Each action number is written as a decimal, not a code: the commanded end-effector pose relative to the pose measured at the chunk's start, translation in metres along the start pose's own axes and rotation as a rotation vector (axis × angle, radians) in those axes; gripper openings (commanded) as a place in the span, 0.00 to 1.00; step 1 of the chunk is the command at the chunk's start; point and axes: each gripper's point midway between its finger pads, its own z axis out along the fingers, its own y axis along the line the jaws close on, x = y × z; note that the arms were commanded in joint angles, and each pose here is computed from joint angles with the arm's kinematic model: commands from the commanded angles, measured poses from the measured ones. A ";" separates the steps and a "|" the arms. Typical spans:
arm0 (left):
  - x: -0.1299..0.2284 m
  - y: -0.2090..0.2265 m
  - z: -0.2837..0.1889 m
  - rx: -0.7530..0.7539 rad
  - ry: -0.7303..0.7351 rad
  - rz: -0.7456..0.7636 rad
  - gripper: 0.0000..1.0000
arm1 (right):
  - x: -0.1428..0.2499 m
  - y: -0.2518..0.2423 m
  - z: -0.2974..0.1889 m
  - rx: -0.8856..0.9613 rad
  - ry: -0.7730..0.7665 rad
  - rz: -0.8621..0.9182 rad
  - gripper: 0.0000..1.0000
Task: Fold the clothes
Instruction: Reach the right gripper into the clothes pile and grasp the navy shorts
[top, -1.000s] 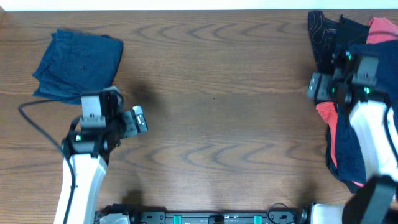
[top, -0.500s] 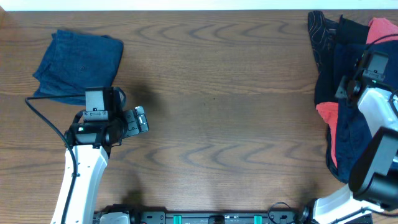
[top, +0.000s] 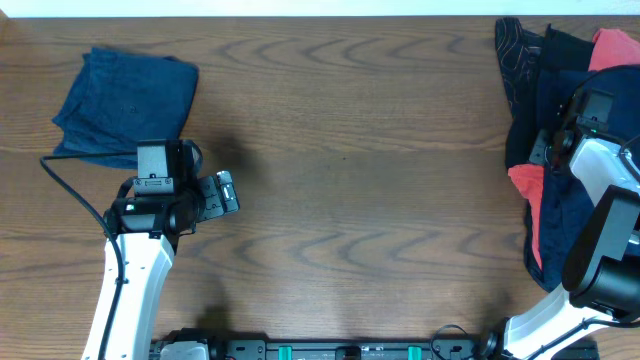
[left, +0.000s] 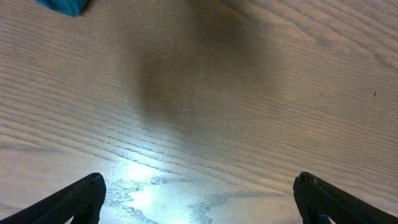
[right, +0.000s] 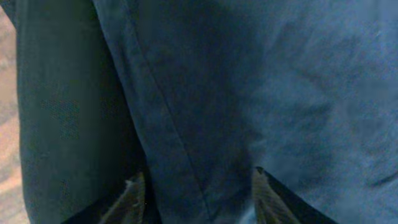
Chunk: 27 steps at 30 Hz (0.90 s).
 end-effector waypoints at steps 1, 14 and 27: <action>-0.005 -0.002 -0.004 0.004 -0.014 -0.006 0.98 | 0.000 -0.006 0.002 0.031 0.010 0.010 0.51; -0.005 -0.002 -0.004 0.004 -0.014 -0.006 0.98 | -0.002 -0.015 -0.001 0.082 0.004 0.017 0.25; -0.005 -0.002 -0.004 0.004 -0.014 -0.006 0.98 | -0.032 -0.019 -0.036 0.074 -0.124 0.044 0.01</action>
